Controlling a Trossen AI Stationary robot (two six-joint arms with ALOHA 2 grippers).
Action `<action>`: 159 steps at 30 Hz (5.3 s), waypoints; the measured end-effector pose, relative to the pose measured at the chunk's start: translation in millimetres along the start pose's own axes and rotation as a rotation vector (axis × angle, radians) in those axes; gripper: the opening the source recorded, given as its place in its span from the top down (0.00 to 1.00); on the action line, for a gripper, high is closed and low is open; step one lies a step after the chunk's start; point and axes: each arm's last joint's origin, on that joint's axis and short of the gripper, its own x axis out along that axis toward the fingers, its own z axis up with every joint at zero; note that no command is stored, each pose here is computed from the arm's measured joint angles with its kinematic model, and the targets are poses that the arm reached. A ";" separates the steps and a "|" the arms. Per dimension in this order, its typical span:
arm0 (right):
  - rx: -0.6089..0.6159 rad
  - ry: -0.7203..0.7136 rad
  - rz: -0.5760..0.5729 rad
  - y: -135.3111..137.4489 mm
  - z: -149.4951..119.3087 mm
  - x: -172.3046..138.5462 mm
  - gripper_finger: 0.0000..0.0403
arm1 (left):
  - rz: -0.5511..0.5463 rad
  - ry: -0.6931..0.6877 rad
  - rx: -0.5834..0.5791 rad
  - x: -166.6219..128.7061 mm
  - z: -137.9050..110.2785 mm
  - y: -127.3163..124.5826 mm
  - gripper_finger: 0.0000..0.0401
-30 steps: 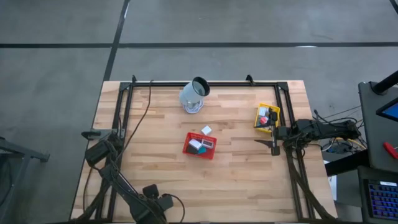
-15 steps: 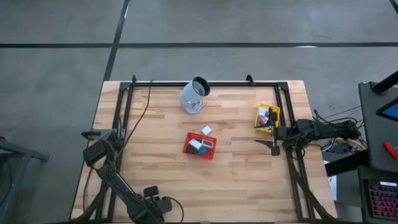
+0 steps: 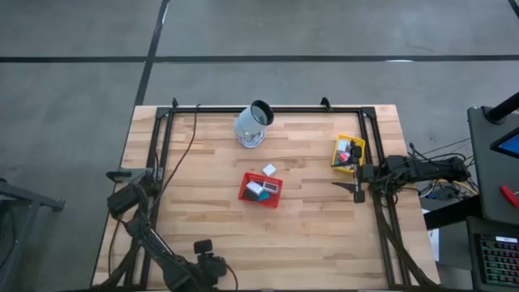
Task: Pick & Place Office items
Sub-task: Put the blue digital clock into the red basket
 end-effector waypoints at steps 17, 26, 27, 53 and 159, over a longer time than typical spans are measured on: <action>0.006 0.001 0.001 0.0 -0.1 0.0 0.35 | 0.068 -0.241 -0.035 4.1 -5.9 9.7 0.63; 0.000 0.002 0.002 0.1 -0.2 0.0 0.33 | -0.012 -0.593 -0.092 0.5 -9.1 36.5 0.63; 0.000 0.002 0.002 0.1 -0.2 0.0 0.33 | -0.019 -0.635 -0.094 0.3 -9.0 41.0 0.63; -0.007 -0.014 0.007 0.5 -0.4 0.7 0.35 | -0.012 -1.007 -0.023 39.3 33.6 187.0 0.63; -0.004 -0.025 -0.005 0.0 0.8 0.8 0.34 | -0.300 -0.220 0.125 43.0 126.9 277.7 0.63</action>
